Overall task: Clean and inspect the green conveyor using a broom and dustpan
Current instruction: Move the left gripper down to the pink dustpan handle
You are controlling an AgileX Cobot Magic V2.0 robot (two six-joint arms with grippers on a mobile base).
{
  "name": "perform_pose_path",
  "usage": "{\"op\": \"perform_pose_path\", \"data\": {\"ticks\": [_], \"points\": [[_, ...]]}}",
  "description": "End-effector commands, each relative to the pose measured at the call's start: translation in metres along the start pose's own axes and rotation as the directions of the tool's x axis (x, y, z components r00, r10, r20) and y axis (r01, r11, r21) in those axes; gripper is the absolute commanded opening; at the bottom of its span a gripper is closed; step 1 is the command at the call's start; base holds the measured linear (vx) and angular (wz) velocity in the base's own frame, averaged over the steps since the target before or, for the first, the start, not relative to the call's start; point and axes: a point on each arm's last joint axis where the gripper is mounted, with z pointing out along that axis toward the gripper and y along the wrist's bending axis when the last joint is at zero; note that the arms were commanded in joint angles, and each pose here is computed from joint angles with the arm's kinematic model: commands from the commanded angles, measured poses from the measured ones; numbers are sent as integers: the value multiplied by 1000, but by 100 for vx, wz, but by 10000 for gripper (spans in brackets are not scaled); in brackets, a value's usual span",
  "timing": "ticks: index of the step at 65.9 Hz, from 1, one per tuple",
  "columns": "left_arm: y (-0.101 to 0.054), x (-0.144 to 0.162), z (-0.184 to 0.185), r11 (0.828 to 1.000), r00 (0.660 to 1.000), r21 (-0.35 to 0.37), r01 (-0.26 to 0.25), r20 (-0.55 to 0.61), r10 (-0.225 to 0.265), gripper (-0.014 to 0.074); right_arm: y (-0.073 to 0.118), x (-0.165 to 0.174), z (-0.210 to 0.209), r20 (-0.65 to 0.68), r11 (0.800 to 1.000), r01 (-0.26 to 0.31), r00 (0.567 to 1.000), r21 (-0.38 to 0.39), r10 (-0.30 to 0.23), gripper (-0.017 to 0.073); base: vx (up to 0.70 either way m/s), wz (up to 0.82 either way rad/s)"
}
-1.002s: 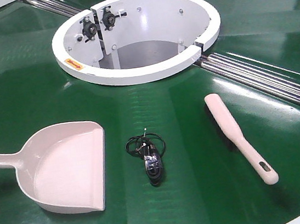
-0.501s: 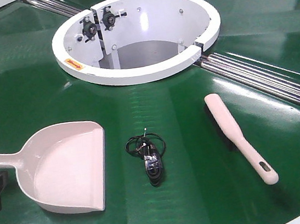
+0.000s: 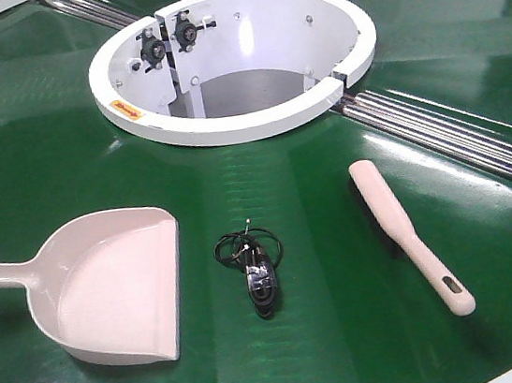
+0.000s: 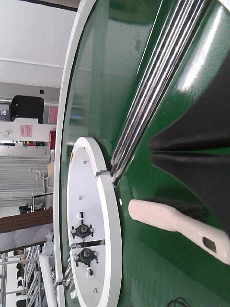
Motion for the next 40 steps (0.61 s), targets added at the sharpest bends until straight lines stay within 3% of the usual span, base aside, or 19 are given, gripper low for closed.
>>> {"op": "perform_pose_path", "data": {"ticks": [1,7,19,23,29,40], "points": [[19,-23,-1,982,982,-17,-188,-21,188,475,0,-6,-1,78,1000,-1,997,5,1,-8,0,0],[31,-41,7,958,958,-25,-285,-23,285,475,0,-6,-1,79,1000,-1,997,5,1,-8,0,0],[39,-58,33,950,949,12,-311,-52,311,475,0,-6,-1,79,1000,-1,997,5,1,-8,0,0],[39,-58,44,925,921,52,-376,-88,380,475,0,-6,-1,79,1000,-1,997,5,1,-8,0,0],[42,-56,58,870,856,100,-483,-153,493,475,0,-6,-1,79,1000,-1,997,5,1,-8,0,0],[48,-56,77,840,811,116,-530,-223,542,475,0,-6,-1,79,1000,-1,997,5,1,-8,0,0]]}}
